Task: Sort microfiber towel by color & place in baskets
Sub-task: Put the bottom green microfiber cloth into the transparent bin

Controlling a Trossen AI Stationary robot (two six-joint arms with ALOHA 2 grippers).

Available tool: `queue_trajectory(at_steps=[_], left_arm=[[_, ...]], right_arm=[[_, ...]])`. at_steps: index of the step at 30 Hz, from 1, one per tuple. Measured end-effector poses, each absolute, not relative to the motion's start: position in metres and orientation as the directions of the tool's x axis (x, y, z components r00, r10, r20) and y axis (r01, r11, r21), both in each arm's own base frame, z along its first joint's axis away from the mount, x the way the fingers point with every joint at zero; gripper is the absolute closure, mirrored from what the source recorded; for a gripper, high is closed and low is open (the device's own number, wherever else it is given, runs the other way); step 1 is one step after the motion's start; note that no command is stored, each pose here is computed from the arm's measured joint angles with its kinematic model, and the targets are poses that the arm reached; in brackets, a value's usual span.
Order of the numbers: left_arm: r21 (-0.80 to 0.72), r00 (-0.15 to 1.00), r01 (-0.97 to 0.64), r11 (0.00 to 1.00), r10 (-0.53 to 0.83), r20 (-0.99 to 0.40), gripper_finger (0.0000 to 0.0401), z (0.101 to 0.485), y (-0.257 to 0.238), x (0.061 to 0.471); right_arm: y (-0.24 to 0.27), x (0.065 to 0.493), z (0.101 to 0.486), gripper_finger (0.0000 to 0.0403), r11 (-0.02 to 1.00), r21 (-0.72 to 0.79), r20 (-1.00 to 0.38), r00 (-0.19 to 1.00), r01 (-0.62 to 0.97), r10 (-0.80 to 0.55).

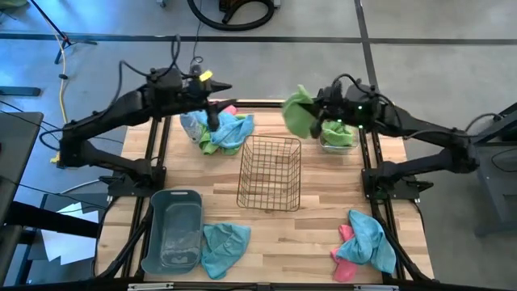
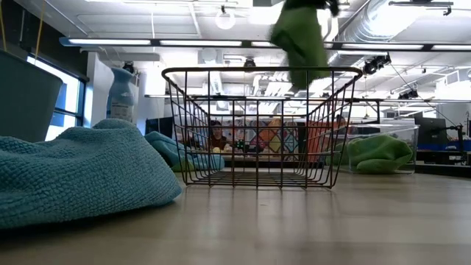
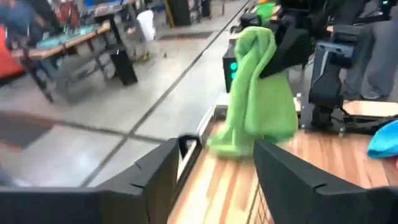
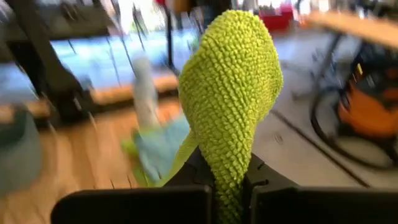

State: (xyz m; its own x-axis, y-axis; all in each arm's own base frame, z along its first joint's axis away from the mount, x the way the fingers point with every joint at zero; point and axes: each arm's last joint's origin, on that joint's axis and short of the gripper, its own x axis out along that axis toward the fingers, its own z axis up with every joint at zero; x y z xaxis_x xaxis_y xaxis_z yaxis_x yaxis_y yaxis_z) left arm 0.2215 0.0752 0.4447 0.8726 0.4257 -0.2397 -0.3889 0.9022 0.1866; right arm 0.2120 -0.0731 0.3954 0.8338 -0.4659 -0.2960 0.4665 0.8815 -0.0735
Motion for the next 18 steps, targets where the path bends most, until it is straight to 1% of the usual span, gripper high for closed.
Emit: queue_trajectory(at_steps=[3, 7, 10, 13, 16, 18], left_arm=[[0.112, 0.884, -0.387, 0.915, 0.403, -0.238, 0.0193, 0.435, 0.075, 0.211], [0.050, 0.902, -0.394, 0.918, 0.397, -0.168, 0.0192, 0.415, 0.073, 0.206], [0.000, 0.909, -0.398, 0.917, 0.395, -0.130, 0.0192, 0.394, 0.072, 0.207], [-0.064, 0.917, -0.394, 0.917, 0.388, -0.090, 0.0192, 0.376, 0.070, 0.206], [-0.101, 0.925, -0.381, 0.919, 0.379, -0.032, 0.0192, 0.367, 0.067, 0.205], [-0.103, 0.925, -0.379, 0.920, 0.380, -0.004, 0.0192, 0.365, 0.067, 0.206]], right_arm=[[-0.076, 0.191, 0.391, 0.0400, 0.859, -0.083, -0.389, 0.778, 0.504, -0.494], [-0.079, 0.164, 0.386, 0.0401, 0.826, -0.095, -0.464, 0.710, 0.555, -0.530], [-0.078, 0.142, 0.370, 0.0401, 0.792, -0.065, -0.426, 0.701, 0.607, -0.572], [-0.077, 0.125, 0.342, 0.0402, 0.750, 0.008, -0.373, 0.698, 0.661, -0.611], [-0.082, 0.118, 0.317, 0.0402, 0.689, 0.082, -0.355, 0.667, 0.720, -0.655], [-0.090, 0.118, 0.309, 0.0402, 0.635, 0.127, -0.362, 0.632, 0.762, -0.686]])
